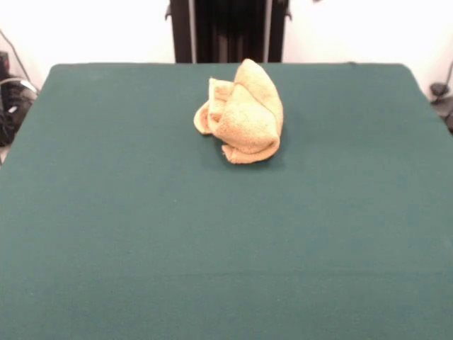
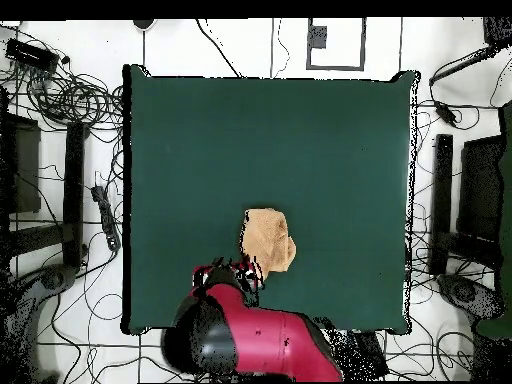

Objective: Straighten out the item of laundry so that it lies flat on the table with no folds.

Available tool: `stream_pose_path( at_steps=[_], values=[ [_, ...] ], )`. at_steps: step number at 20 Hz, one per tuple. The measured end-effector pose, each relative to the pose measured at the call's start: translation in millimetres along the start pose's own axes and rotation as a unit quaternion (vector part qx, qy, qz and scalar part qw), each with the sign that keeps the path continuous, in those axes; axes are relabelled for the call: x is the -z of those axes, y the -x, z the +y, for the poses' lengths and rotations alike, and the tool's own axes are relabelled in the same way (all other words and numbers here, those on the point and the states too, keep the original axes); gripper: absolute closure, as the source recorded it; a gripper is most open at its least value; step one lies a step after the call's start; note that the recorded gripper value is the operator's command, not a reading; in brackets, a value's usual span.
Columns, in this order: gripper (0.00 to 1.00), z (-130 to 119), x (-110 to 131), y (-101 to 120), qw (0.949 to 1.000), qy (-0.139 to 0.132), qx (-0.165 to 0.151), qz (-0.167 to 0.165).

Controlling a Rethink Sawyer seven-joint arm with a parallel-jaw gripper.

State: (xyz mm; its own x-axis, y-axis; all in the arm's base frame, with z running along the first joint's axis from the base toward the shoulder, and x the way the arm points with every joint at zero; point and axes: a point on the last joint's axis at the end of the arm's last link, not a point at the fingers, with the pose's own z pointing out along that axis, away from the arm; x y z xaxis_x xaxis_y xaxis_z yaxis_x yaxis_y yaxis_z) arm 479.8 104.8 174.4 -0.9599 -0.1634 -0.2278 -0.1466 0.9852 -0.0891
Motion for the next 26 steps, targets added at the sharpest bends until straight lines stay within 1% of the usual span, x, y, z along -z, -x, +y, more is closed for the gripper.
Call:
stream_pose_path(
  at_steps=[1,4,7,9,10,11,12,13,14,18,21,23,26],
  values=[
    [0.0,-3.1,-9.1,-0.9,1.0,-0.002,0.0,-0.009],
    [0.0,-9.3,-47.7,-9.4,0.9993,-0.007,-0.004,-0.035],
    [0.0,-8.2,-80.6,-24.3,0.9989,-0.009,-0.006,-0.046],
    [0.0,-7.1,-95.3,-33.5,0.9989,-0.009,-0.007,-0.046],
    [0.0,-5.7,-106.4,-42.2,0.9991,-0.008,-0.008,-0.042],
    [0.0,-5.2,-112.0,-47.3,0.9992,-0.007,-0.009,-0.038],
    [0.0,-4.6,-120.4,-56.4,0.9995,-0.007,-0.009,-0.029],
    [0.0,-4.5,-123.5,-60.3,0.9996,-0.007,-0.01,-0.025],
    [0.0,-4.0,-129.3,-69.2,0.9998,-0.006,-0.01,-0.014],
    [0.0,-0.8,-136.4,-85.5,0.9999,-0.007,-0.007,0.006],
    [0.0,1.5,-131.8,-89.4,0.9999,-0.009,-0.003,0.009],
    [0.0,1.6,-121.8,-91.0,0.9999,-0.01,-0.003,0.013],
    [0.0,-5.0,-97.5,-89.9,0.9996,-0.011,-0.009,0.025]
  ],
)
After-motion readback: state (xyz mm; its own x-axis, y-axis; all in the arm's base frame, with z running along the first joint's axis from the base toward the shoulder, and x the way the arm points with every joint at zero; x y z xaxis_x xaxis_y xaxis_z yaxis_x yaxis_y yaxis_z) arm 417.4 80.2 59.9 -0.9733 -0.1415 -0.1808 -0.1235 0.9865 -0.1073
